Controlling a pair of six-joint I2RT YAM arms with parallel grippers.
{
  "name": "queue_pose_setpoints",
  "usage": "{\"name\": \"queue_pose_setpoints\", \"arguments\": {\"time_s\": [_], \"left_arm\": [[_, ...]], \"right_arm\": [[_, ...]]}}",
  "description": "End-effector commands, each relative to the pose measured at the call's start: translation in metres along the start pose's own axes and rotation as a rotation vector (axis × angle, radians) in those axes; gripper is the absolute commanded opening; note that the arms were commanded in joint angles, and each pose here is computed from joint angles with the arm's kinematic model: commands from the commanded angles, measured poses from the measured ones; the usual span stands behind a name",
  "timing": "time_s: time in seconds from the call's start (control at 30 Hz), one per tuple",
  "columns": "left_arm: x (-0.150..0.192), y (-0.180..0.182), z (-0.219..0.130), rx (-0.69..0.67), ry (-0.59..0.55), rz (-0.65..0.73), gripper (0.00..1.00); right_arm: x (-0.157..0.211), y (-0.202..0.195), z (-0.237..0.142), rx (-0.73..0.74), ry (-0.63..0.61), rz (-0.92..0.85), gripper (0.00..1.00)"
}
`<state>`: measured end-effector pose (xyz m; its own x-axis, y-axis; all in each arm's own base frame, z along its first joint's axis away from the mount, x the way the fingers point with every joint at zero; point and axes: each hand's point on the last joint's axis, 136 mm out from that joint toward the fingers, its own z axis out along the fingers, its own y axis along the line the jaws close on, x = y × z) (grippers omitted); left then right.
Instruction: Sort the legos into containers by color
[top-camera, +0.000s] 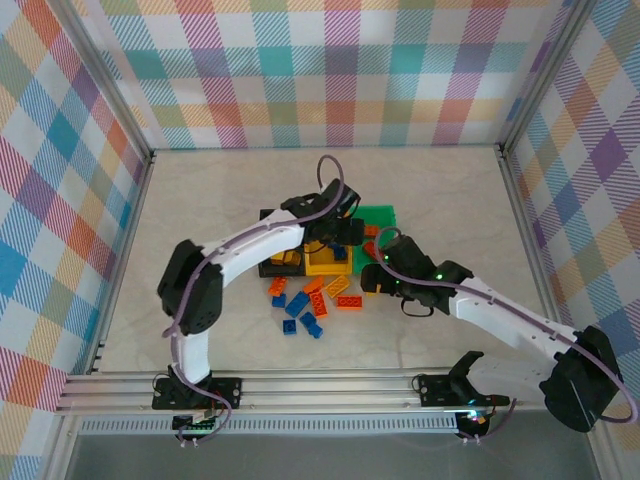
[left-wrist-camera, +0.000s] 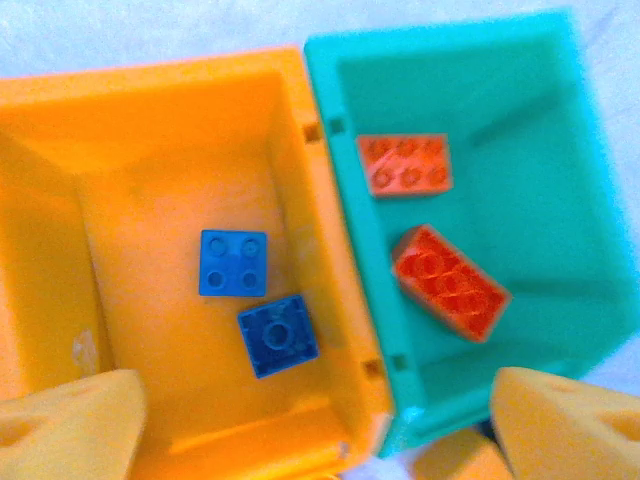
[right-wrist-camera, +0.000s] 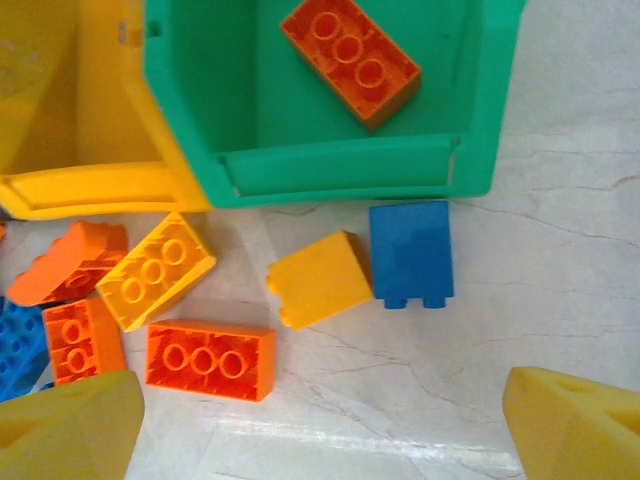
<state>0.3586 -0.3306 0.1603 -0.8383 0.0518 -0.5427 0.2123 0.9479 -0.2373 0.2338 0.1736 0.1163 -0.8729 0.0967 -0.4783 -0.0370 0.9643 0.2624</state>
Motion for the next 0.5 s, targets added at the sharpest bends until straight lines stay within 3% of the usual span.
{"name": "queue_pose_setpoints", "arguments": {"time_s": [0.0, 0.17, 0.47], "left_arm": [[-0.007, -0.019, -0.056, 0.126, -0.085, -0.012, 0.99], [0.035, -0.009, -0.081, 0.146, -0.076, -0.004, 1.00], [0.095, 0.050, -0.117, 0.098, -0.097, -0.054, 1.00]], "right_arm": [[0.002, 0.000, 0.016, -0.007, 0.039, -0.006, 0.92], [-0.005, -0.013, 0.038, 0.038, 0.067, 0.040, 0.88], [-0.024, -0.029, 0.059, 0.075, 0.051, 0.152, 0.74]]}}
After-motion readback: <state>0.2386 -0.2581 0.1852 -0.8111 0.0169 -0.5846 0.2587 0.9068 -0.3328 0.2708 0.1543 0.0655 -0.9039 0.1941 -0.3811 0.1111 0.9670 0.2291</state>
